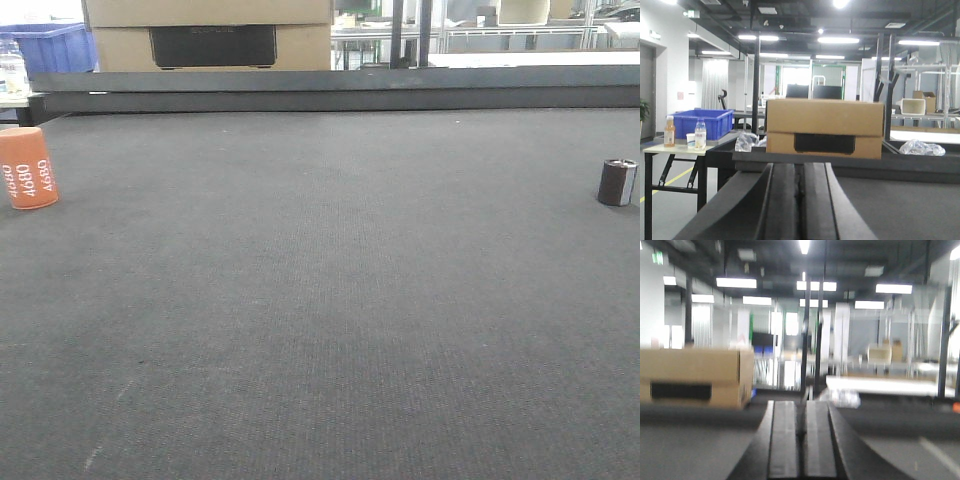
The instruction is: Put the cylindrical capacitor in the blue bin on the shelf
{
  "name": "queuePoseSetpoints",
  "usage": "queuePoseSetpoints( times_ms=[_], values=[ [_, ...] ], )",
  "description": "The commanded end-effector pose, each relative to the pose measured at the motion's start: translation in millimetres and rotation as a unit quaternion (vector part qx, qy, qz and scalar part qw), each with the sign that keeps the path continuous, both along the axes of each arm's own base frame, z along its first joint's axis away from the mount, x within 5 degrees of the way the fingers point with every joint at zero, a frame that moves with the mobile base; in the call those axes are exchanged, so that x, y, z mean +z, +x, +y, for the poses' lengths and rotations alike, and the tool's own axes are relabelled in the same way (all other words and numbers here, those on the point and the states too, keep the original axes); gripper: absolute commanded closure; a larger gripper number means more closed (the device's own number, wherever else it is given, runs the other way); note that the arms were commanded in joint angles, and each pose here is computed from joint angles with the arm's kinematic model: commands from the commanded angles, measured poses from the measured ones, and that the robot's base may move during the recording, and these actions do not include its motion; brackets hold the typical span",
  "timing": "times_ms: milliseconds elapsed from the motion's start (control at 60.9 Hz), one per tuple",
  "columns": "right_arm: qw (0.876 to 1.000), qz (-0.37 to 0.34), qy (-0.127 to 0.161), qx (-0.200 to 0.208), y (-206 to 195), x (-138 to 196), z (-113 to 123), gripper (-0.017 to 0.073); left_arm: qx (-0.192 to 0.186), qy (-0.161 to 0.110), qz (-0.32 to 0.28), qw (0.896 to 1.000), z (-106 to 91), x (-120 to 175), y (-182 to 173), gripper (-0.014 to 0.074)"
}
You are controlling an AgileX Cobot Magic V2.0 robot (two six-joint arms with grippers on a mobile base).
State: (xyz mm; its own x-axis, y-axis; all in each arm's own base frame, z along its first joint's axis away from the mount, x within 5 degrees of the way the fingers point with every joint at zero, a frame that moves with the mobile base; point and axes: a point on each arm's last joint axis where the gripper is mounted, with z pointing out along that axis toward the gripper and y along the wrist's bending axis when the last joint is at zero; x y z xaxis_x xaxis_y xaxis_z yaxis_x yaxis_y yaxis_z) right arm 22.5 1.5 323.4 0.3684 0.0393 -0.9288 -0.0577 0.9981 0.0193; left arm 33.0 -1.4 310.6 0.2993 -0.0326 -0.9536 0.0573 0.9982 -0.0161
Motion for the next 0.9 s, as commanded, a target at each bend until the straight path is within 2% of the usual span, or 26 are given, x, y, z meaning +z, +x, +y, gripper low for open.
queuePoseSetpoints(
  times_ms=[0, 82, 131, 181, 230, 279, 345, 444, 542, 756, 887],
  values=[
    [1.0, -0.014, 0.001, 0.003, -3.2, 28.0, 0.1, 0.0671, 0.012, 0.004, 0.066, 0.998, 1.6, 19.2, 2.7, 0.0664],
    [1.0, -0.009, 0.001, 0.003, 3.5, 46.8, 0.4, 0.05, 0.015, 0.004, 0.097, 0.995, 2.0, 42.0, 9.2, 0.0559],
    [1.0, 0.007, 0.0, 0.003, 12.2, 55.6, 1.0, 0.0316, 0.016, 0.005, 0.105, 0.994, 1.7, 54.1, 16.7, 0.0459],
    [1.0, 0.025, -0.001, 0.004, 20.3, 59.2, 1.5, 0.0174, 0.016, 0.005, 0.112, 0.994, 1.3, 62.2, 24.1, 0.0363],
    [0.999, 0.038, -0.002, 0.004, 28.1, 60.6, 1.9, 0.0057, 0.016, 0.006, 0.121, 0.992, 0.8, 67.7, 32.3, 0.0269],
    [0.998, 0.059, -0.003, 0.005, 37.7, 59.9, 2.4, -0.0017, 0.016, 0.006, 0.132, 0.991, 0.4, 69.8, 40.0, 0.0192],
    [0.996, 0.087, -0.004, 0.005, 50.0, 55.8, 3.1, -0.0008, 0.013, 0.008, 0.151, 0.988, -0.5, 68.9, 51.5, 0.0078],
    [0.991, 0.137, -0.014, 0.003, 73.6, 47.3, 4.1, 0.0011, -0.001, 0.01, 0.163, 0.986, -3.6, 67.0, 58.7, -0.0018],
    [0.982, 0.186, -0.027, 0.0, 98.5, 36.3, 5.1, 0.0022, -0.019, 0.008, 0.172, 0.985, -7.3, 65.3, 62.7, -0.0016],
    [0.964, 0.263, -0.029, -0.005, 159.7, 5.2, 6.4, 0.0032, -0.031, 0.005, 0.172, 0.985, -9.5, 65.4, 63.1, -0.0016],
    [0.967, 0.254, -0.025, -0.024, 196.9, -12.6, 1.5, 0.0032, -0.031, 0.005, 0.172, 0.985, -9.5, 65.4, 63.1, -0.0016]
  ],
)
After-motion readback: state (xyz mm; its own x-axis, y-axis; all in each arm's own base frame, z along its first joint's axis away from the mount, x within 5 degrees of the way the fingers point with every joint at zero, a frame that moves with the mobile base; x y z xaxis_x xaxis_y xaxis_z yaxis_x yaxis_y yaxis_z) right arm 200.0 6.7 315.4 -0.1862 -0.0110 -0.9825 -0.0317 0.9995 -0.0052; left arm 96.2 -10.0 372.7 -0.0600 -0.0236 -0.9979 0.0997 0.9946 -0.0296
